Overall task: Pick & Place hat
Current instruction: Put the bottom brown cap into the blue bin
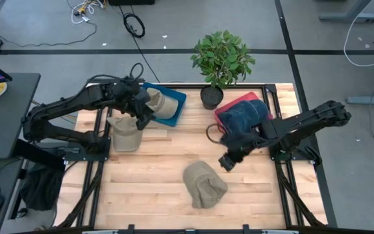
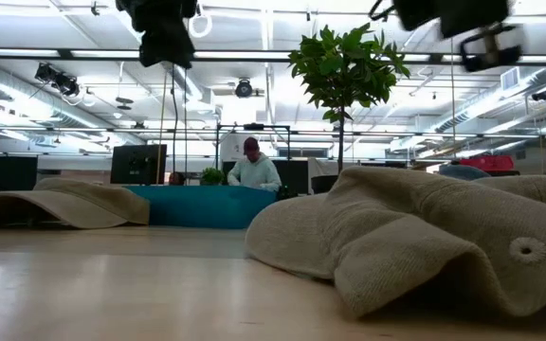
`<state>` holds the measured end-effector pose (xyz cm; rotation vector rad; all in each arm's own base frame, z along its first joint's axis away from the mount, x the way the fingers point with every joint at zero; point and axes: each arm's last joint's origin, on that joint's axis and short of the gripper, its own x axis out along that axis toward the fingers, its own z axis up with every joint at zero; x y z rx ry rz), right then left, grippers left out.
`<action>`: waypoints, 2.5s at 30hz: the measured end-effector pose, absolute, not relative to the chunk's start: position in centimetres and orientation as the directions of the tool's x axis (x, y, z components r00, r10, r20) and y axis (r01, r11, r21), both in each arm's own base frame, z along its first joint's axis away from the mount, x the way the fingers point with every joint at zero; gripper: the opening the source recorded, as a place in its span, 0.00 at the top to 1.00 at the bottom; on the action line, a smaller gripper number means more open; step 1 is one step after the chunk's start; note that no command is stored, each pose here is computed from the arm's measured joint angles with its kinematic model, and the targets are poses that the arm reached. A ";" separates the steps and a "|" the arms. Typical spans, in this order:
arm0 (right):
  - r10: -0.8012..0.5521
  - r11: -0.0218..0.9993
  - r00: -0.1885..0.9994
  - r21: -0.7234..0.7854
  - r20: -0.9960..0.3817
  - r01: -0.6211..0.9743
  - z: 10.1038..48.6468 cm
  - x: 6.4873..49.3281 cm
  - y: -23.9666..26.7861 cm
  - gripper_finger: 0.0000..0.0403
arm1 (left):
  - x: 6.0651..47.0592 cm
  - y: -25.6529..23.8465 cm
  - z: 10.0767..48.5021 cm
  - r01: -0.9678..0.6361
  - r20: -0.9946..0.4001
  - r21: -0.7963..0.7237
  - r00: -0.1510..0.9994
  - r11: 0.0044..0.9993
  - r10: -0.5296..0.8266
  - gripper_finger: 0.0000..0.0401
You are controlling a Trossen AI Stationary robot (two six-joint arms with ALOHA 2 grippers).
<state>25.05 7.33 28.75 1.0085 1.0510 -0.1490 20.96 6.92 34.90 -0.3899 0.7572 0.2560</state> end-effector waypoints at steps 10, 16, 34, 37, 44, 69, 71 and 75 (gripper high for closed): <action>0.433 0.374 0.304 0.476 -0.849 0.796 27.2 22.0 14.1 0.84 | 22.2 5.5 34.8 -0.281 -0.687 -0.244 0.726 0.928 0.039 0.59; 0.356 0.352 0.272 0.398 -0.894 0.847 24.7 22.3 17.0 0.55 | 22.8 5.0 35.4 -0.237 -0.630 -0.245 0.776 0.940 0.031 0.59; 0.291 0.442 0.321 0.424 -0.901 0.790 16.3 24.6 24.0 0.25 | 23.2 3.1 35.5 -0.169 -0.619 -0.266 0.785 0.949 -0.034 0.59; 0.271 0.415 0.365 0.451 -0.890 0.791 16.2 24.2 24.7 0.29 | 23.3 2.9 35.6 -0.157 -0.609 -0.267 0.792 0.951 -0.040 0.59; 0.203 0.360 0.426 0.472 -0.882 0.805 15.2 22.4 25.4 0.31 | 23.6 2.9 36.0 -0.176 -0.567 -0.316 0.823 0.932 -0.037 0.59; -0.113 0.343 0.688 0.622 -0.717 0.704 11.5 20.0 23.2 0.31 | 25.0 -1.1 38.3 -0.132 -0.330 -0.557 0.941 0.820 -0.073 0.59; -0.131 0.335 0.685 0.618 -0.717 0.711 11.5 20.0 23.1 0.31 | 25.0 -1.6 38.4 -0.134 -0.327 -0.550 0.943 0.824 -0.065 0.59; -0.122 0.357 0.693 0.620 -0.711 0.699 11.5 20.1 23.2 0.31 | 24.9 -2.2 38.4 -0.131 -0.327 -0.542 0.943 0.830 -0.064 0.59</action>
